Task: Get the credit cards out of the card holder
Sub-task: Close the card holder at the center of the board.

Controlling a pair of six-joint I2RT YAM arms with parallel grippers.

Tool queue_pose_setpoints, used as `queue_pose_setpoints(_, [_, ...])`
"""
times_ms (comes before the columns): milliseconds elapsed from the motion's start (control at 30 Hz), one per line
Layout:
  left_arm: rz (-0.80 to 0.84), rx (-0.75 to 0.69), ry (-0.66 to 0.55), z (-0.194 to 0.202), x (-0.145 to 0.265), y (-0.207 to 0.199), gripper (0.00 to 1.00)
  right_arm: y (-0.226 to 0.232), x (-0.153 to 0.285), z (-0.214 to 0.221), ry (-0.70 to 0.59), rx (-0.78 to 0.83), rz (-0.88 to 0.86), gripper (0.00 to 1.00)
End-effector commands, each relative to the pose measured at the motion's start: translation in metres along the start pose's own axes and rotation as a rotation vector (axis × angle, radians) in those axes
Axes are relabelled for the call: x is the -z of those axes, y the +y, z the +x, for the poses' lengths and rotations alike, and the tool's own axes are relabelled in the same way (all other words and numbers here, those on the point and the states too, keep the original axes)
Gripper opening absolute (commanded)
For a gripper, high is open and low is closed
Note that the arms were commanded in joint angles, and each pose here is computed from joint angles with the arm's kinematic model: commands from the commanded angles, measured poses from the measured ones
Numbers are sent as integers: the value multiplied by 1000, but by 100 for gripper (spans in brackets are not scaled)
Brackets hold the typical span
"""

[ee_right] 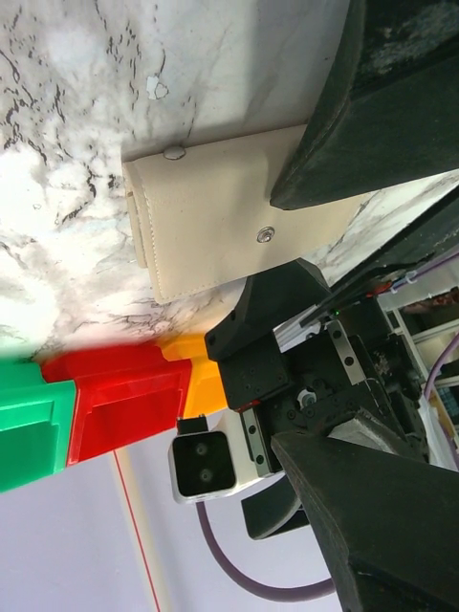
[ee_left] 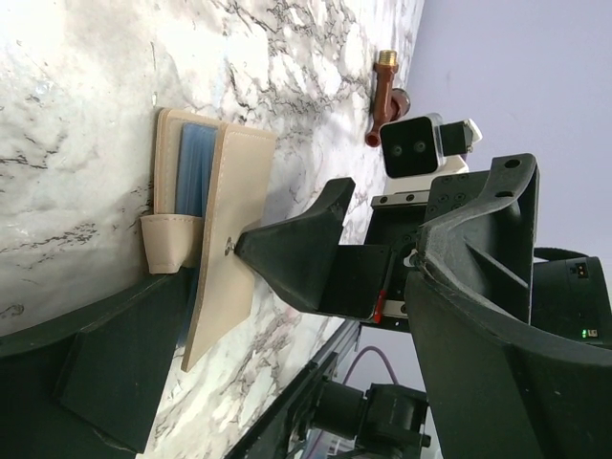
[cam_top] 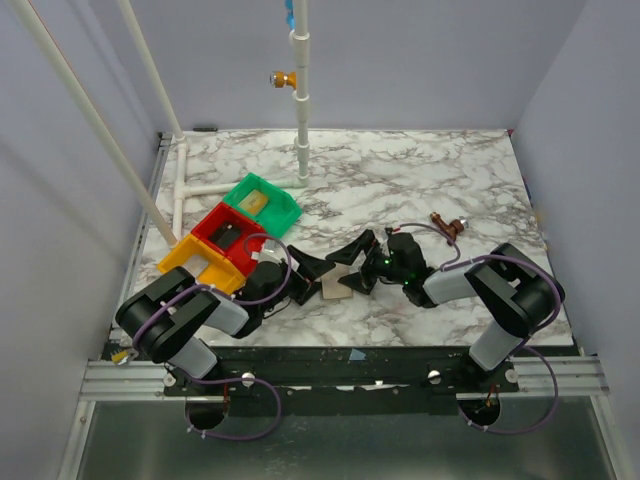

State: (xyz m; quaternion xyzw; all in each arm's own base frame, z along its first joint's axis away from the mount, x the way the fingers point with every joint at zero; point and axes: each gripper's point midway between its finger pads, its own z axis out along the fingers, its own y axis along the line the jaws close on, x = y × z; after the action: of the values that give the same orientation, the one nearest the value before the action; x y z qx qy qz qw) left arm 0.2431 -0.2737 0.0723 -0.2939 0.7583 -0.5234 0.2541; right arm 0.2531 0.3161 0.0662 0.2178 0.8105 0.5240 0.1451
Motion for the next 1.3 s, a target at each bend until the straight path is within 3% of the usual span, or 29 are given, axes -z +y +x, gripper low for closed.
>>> queue_pose_setpoints(0, [107, 16, -186, -41, -2, -33, 99, -38, 8, 18, 54, -10, 103, 99])
queue_pose_setpoints(633, [96, -6, -251, -54, 8, -34, 99, -34, 9, 19, 61, -7, 88, 99])
queue_pose_setpoints(1267, [-65, -33, -84, -11, 4, -1, 99, -33, 6, 19, 68, -16, 79, 99])
